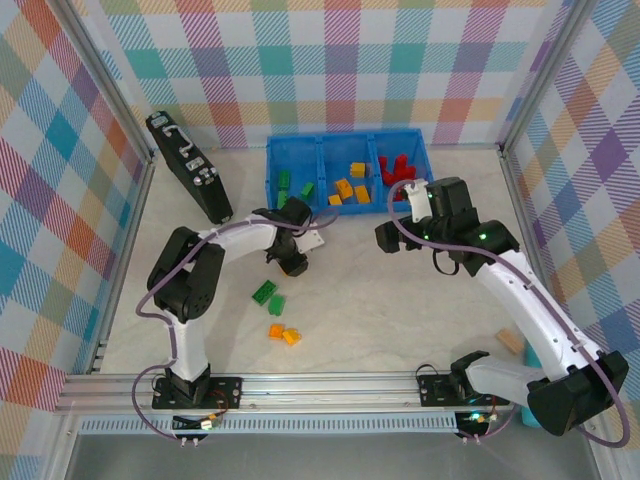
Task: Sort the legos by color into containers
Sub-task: Pick up the lego from the center of the table, then place the lego in the container, then pick up the lego from the middle-left of the table.
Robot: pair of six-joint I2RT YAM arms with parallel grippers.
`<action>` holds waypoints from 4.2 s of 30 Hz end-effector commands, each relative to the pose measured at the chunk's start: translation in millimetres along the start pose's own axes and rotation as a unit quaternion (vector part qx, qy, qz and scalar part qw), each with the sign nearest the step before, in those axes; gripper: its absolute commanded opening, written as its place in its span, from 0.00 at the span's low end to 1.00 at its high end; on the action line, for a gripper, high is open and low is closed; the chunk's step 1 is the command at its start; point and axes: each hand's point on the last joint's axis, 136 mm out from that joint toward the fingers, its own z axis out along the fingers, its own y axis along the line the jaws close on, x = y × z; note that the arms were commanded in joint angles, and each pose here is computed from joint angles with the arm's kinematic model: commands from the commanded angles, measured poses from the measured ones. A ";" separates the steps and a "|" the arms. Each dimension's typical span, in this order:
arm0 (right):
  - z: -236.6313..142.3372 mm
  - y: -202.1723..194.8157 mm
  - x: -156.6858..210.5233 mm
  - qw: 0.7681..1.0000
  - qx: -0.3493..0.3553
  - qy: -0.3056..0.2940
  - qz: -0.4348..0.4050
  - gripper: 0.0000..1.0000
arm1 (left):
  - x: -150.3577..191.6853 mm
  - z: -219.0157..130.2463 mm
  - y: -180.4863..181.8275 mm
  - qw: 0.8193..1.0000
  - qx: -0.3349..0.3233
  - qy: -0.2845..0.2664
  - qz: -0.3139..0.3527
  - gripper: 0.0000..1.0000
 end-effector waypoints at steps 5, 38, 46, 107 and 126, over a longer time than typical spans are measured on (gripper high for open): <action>-8.7 -0.8 -12.9 1.000 0.003 -0.028 0.005 0.99 | -113.0 -58.2 4.1 0.993 -0.035 -0.111 0.007 0.27; -4.3 3.8 19.7 0.999 -0.018 -0.012 0.042 0.99 | -238.5 -50.5 132.7 0.921 -0.277 -0.251 -0.106 0.28; -7.2 1.7 20.2 0.999 -0.011 -0.014 0.038 0.99 | -244.9 -63.8 134.3 0.911 -0.281 -0.282 -0.107 0.56; -16.8 16.6 19.5 0.997 -0.054 -0.033 0.050 0.99 | 102.1 -62.0 -88.6 0.904 -0.070 -0.014 -0.421 0.60; -16.4 12.2 22.2 0.998 -0.041 -0.035 0.034 0.99 | 89.3 -29.6 -84.3 0.913 -0.086 0.020 -0.398 0.52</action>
